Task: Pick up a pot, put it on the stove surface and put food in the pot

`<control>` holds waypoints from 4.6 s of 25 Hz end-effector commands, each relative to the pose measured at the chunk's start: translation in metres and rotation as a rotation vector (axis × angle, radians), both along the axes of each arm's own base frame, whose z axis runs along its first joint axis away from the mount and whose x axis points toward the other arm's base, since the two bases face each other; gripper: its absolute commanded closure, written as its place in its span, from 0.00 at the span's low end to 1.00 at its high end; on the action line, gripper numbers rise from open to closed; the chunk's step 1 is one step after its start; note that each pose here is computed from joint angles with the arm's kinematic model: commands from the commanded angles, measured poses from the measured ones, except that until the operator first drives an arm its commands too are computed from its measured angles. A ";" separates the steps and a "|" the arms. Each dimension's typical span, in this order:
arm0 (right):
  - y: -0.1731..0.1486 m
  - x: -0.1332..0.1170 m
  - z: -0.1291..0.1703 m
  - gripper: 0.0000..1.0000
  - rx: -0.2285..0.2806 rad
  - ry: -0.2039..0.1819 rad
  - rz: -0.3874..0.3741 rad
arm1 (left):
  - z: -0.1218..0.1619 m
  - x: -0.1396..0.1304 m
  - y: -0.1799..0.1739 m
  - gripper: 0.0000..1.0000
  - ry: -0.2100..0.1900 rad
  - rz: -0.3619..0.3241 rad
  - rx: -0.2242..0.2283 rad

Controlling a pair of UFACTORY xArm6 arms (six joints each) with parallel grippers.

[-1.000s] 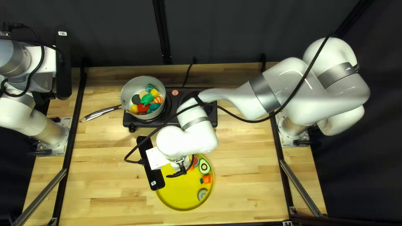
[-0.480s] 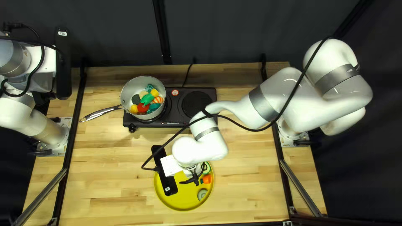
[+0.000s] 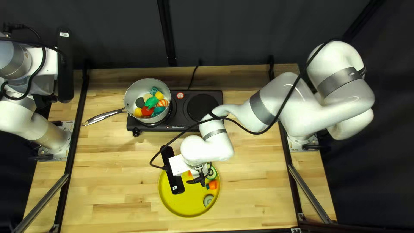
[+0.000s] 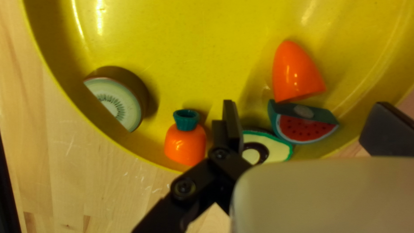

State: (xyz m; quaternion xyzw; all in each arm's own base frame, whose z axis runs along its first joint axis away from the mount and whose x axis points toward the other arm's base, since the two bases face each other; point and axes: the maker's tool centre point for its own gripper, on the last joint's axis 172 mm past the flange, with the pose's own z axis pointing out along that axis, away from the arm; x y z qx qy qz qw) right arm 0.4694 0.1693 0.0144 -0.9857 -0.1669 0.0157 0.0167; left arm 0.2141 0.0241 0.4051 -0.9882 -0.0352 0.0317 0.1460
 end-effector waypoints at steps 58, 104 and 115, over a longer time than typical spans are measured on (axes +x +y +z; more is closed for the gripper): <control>-0.250 0.125 0.190 1.00 0.013 -0.080 -0.021 | 0.000 0.000 0.000 0.00 0.000 0.000 0.000; -0.047 -0.003 0.168 0.00 -0.130 0.078 -0.041 | 0.000 0.000 0.000 0.00 0.000 0.000 0.000; 0.014 -0.043 0.098 0.00 -0.174 0.089 -0.075 | 0.000 0.000 0.000 0.00 0.000 0.000 0.000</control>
